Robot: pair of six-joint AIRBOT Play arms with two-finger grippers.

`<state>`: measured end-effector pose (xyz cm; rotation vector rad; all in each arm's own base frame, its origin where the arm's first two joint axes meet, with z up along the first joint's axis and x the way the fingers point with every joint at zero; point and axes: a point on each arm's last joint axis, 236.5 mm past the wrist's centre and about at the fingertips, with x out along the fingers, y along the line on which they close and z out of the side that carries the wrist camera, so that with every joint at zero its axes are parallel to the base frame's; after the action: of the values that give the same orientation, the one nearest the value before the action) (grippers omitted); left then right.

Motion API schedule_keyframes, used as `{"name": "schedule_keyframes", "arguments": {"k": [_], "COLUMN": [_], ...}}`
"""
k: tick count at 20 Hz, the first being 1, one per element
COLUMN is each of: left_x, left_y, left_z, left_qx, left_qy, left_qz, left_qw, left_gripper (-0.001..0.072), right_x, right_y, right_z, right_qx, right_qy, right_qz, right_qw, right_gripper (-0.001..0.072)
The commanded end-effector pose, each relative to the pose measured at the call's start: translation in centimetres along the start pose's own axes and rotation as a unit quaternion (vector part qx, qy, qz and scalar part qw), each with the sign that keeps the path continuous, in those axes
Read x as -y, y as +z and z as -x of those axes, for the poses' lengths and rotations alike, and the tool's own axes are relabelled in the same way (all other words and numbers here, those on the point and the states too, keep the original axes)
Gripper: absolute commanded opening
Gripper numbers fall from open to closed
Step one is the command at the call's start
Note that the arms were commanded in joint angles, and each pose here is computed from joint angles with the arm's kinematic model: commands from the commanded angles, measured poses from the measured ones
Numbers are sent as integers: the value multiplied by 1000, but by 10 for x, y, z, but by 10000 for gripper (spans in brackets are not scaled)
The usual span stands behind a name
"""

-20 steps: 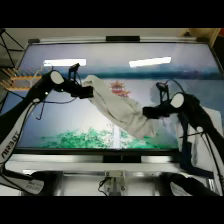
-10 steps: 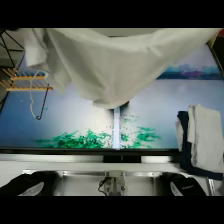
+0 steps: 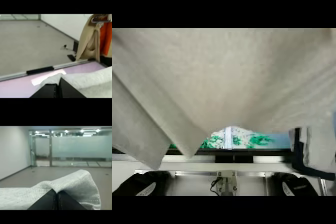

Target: Fold the shirts.

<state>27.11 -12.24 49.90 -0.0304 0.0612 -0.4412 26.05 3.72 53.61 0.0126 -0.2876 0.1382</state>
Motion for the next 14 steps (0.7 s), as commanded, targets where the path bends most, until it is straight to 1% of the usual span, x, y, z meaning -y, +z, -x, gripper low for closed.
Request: {"name": "schedule_keyframes", "arguments": {"k": [1, 3, 6, 9, 12, 14], "left_x": [-47, -58, -78, -110, -136, -136], "left_y": [-83, -146, -250, -327, -393, -437], "left_z": [-47, -90, -150, -205, -238, -247], "left_qx": [-131, -213, -330, -384, -417, -450], "left_qy": [85, 96, 108, 124, 131, 120], "left_qz": [-13, -20, -23, -15, 8, 47], "left_qw": [988, 972, 937, 915, 899, 884], "left_gripper": [36, 37, 37, 37, 37, 38], "right_x": [11, 10, 8, 5, 3, 1], "right_y": [-57, -120, -240, -349, -433, -486], "right_z": [-57, -103, -163, -204, -219, -212], "right_qx": [-64, -129, -235, -297, -344, -393], "right_qy": [-23, -21, -15, -11, -31, -47], "right_qz": [35, 38, 42, 39, -28, -71], "right_qw": [997, 991, 971, 954, 938, 916], "right_gripper": [70, 70, 70, 70, 70, 70]}}
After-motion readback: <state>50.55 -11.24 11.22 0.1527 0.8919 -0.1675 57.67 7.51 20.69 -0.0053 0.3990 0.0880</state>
